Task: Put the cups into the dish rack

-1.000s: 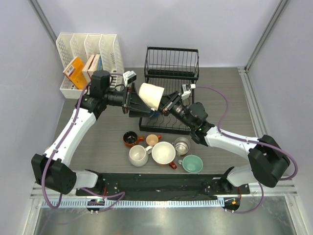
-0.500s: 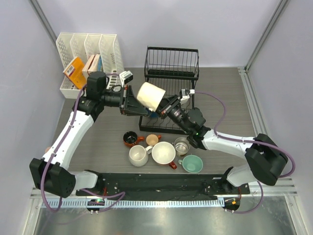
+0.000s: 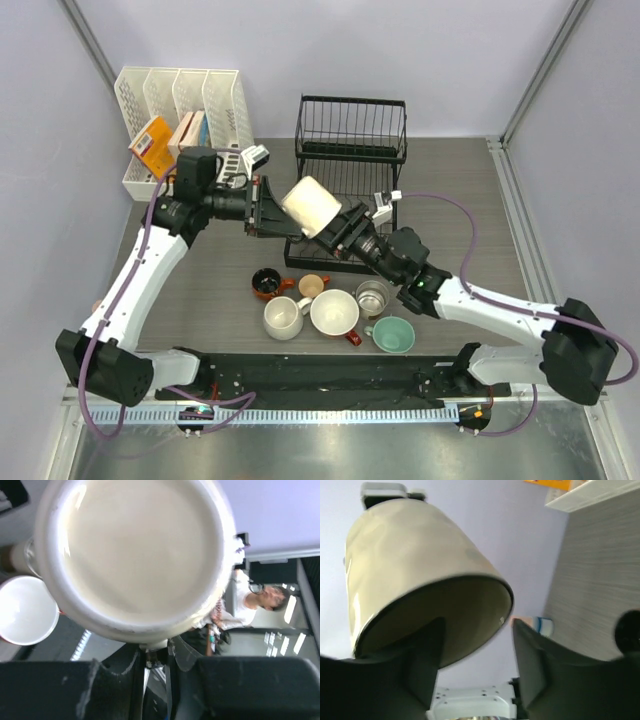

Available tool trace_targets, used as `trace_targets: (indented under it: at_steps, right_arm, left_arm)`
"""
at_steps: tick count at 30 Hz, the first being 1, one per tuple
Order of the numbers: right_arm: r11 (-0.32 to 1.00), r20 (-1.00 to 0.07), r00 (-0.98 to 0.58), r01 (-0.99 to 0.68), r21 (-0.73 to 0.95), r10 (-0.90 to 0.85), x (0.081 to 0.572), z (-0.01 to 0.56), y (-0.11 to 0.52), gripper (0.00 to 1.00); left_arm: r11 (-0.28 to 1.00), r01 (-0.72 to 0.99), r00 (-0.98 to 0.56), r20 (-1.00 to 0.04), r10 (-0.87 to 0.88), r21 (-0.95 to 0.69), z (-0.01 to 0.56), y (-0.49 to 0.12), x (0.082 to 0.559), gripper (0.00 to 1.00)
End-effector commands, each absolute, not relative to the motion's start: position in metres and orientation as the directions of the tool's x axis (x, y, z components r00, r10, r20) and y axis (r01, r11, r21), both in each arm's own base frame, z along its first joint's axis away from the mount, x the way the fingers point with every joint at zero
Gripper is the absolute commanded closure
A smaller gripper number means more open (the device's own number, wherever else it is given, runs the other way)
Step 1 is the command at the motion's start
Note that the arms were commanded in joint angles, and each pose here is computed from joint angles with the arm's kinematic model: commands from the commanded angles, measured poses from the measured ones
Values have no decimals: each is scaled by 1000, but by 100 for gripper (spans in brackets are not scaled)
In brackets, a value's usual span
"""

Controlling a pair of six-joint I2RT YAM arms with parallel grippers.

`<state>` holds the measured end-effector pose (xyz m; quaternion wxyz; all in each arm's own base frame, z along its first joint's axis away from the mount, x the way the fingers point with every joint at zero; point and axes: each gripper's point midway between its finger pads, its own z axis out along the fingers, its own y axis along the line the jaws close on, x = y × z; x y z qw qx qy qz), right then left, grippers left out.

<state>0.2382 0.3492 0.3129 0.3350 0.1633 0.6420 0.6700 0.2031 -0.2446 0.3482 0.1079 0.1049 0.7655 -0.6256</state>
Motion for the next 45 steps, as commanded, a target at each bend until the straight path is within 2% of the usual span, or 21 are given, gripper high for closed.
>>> trace_targets:
  at_steps: [1, 2, 8, 13, 15, 16, 19, 23, 27, 36, 45]
  right_arm:
    - [190, -313, -752, -249, 950, 580, 216, 291, 342, 28]
    - [186, -314, -750, -253, 949, 582, 213, 294, 338, 23]
    - [241, -319, -728, -213, 947, 607, 207, 276, 314, 23]
    - [249, -352, -675, -250, 936, 648, 200, 300, 287, 24]
    - [274, -372, -631, -252, 928, 680, 201, 311, 271, 25]
    - [262, -376, -607, -272, 926, 700, 197, 324, 260, 26]
    - [291, -398, -504, -279, 915, 767, 197, 344, 226, 29]
    - [326, -394, -391, -231, 917, 832, 199, 346, 188, 39]
    - [319, -386, -348, -237, 918, 854, 194, 347, 170, 38]
    - [310, -378, -354, -236, 921, 855, 188, 345, 164, 38]
    - [294, -367, -339, -247, 923, 866, 182, 351, 153, 38]
  left_arm:
    - [249, 490, -852, -519, -66, -836, 379, -238, 225, 100]
    - [250, 502, -844, -532, -66, -828, 381, -237, 225, 100]
    - [289, 510, -832, -549, -73, -810, 378, -238, 231, 100]
    - [387, 502, -834, -551, -19, -773, 341, -243, 238, 100]
    - [454, 540, -803, -596, 26, -709, 329, -248, 240, 100]
    - [487, 523, -817, -574, 52, -699, 319, -248, 236, 100]
    - [546, 550, -795, -596, 110, -632, 302, -254, 236, 100]
    - [583, 554, -804, -563, 191, -594, 276, -267, 242, 100]
    - [602, 602, -780, -549, 301, -524, 255, -282, 248, 100]
    - [598, 751, -602, -662, 446, -281, 235, -328, 273, 100]
    - [584, 781, -556, -670, 492, -219, 195, -365, 304, 100]
